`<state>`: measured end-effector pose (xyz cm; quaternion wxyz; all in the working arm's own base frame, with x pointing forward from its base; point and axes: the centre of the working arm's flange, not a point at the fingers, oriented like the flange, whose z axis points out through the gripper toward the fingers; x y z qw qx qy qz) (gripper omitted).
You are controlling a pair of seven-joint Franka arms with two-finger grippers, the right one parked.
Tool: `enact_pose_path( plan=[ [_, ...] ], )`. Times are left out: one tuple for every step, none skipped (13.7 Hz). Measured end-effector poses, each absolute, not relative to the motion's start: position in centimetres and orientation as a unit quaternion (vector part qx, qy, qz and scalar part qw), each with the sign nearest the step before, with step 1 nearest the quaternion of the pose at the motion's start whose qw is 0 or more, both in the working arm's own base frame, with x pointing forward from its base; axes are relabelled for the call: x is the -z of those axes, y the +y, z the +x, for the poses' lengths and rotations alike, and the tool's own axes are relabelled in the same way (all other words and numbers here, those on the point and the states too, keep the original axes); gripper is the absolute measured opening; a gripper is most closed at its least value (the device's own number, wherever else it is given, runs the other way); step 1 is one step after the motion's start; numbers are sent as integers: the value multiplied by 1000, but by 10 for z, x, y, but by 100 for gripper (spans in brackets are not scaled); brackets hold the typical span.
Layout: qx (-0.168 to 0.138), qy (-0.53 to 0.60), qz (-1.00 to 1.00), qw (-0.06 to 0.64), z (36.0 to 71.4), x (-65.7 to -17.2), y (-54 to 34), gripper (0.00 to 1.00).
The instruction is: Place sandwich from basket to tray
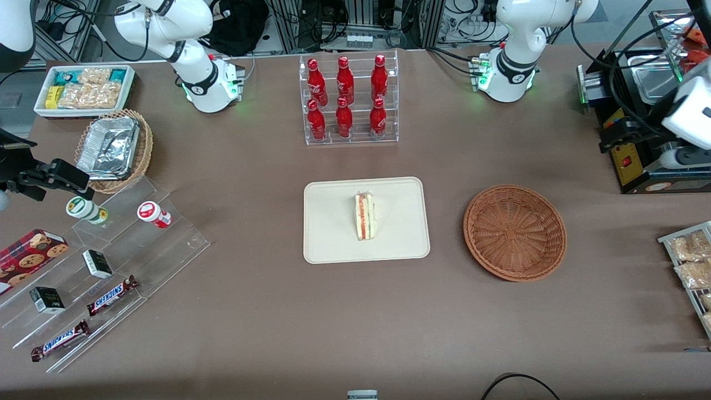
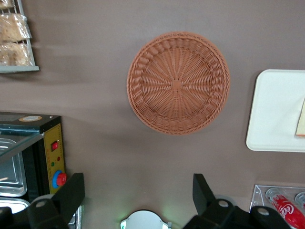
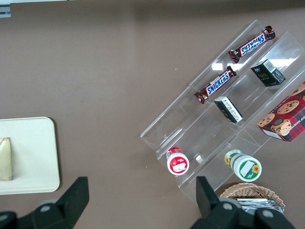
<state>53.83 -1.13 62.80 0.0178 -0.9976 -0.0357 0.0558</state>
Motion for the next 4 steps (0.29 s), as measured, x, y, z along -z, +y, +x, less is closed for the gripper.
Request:
enact_pose_path(
  plan=[
    [-57,-37,-998,17,541,-629,-8,100],
    [-57,-37,-998,17,543,-629,-7,100],
    [-58,-37,-997,17,544,-628,-8,100],
    [-60,-35,-997,17,544,-628,-9,100]
  ],
)
